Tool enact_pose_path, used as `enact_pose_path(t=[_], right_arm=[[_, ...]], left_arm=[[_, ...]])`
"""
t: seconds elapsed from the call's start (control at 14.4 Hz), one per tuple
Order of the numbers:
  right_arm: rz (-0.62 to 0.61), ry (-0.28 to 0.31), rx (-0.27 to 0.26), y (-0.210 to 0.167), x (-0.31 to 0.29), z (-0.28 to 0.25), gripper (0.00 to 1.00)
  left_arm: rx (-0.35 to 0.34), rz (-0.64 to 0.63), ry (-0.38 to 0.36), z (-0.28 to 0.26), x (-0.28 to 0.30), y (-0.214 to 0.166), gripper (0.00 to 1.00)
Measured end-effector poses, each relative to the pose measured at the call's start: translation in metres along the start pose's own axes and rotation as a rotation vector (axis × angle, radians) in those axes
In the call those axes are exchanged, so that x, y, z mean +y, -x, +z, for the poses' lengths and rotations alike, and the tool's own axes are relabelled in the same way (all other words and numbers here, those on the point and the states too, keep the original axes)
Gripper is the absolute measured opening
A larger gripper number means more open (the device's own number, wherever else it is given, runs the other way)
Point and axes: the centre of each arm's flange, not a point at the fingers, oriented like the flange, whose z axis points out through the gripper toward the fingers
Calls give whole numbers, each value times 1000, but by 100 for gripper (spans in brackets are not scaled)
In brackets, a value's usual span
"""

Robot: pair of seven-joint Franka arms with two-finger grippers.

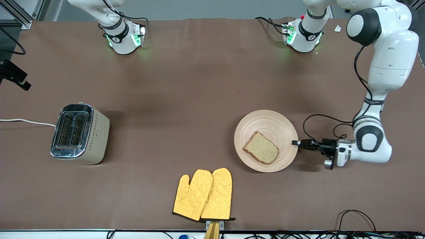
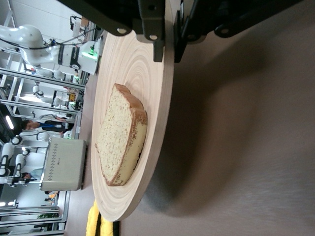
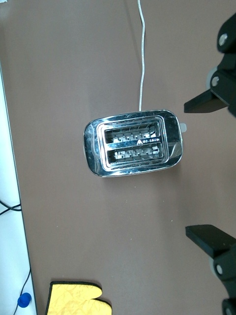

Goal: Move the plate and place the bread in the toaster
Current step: 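Slide the wooden plate with the left gripper toward the toaster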

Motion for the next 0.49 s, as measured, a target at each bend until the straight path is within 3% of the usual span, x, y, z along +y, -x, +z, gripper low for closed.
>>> enact_pose_path(t=[0.49], right_arm=[[0,0,0,0,0,0,100]], left_arm=[[57,-69,-30,126,68,-23,10]])
